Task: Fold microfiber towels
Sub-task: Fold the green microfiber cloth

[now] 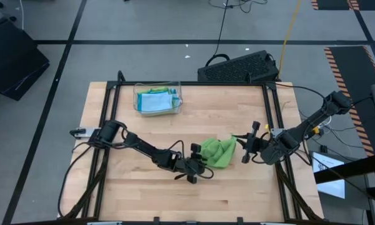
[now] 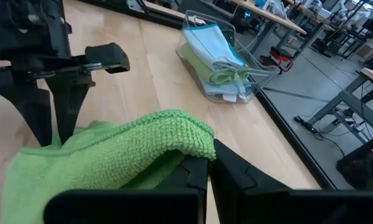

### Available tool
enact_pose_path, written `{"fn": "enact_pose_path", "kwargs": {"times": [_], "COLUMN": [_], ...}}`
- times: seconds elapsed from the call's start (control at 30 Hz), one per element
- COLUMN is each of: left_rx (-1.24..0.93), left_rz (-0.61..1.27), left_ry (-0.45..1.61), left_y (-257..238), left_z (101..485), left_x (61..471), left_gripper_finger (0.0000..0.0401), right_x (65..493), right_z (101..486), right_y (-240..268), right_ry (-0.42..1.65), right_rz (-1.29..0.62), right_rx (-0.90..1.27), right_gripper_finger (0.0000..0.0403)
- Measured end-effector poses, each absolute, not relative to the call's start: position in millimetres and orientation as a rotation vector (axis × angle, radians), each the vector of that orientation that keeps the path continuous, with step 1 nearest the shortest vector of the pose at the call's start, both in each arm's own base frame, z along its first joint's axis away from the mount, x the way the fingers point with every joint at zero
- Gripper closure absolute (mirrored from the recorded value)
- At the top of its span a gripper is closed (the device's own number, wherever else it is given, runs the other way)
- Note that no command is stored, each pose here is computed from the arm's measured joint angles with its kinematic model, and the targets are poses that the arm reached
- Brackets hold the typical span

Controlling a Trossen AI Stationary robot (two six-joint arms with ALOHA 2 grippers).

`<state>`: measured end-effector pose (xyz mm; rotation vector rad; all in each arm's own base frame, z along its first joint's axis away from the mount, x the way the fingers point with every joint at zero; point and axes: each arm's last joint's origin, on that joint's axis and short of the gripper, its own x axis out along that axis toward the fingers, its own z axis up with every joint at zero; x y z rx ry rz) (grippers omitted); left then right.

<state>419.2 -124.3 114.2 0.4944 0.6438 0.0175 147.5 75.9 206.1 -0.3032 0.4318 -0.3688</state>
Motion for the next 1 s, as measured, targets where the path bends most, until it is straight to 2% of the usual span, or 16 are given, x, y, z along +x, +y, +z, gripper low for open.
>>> {"fn": "enact_pose_path", "kwargs": {"times": [0.3,0.4,0.53,0.7,0.73,1.0], "left_rx": [0.509,0.544,0.567,0.561,0.544,0.515], "left_rz": [0.061,0.063,0.126,0.138,0.138,0.181], "left_ry": [0.613,0.599,0.630,0.631,0.615,0.622], "left_y": [-118.0,-119.3,-117.8,-117.7,-119.4,-133.4], "left_z": [106.8,99.7,99.9,108.0,112.4,152.8], "left_x": [425.1,427.5,427.5,425.7,425.6,407.8], "left_gripper_finger": [0.0238,0.0235,0.0278,0.0379,0.0389,0.0397], "right_x": [147.6,147.8,147.8,147.7,147.8,147.6], "right_z": [206.3,206.6,206.5,206.4,206.4,204.6], "right_y": [76.0,76.1,76.1,76.1,76.2,77.5], "right_ry": [0.425,0.421,0.422,0.424,0.426,0.453], "right_rz": [-0.374,-0.374,-0.374,-0.372,-0.366,-0.307], "right_rx": [-0.277,-0.269,-0.270,-0.270,-0.268,-0.245], "right_gripper_finger": [0.0399,0.0399,0.0399,0.0399,0.0399,0.0399]}}
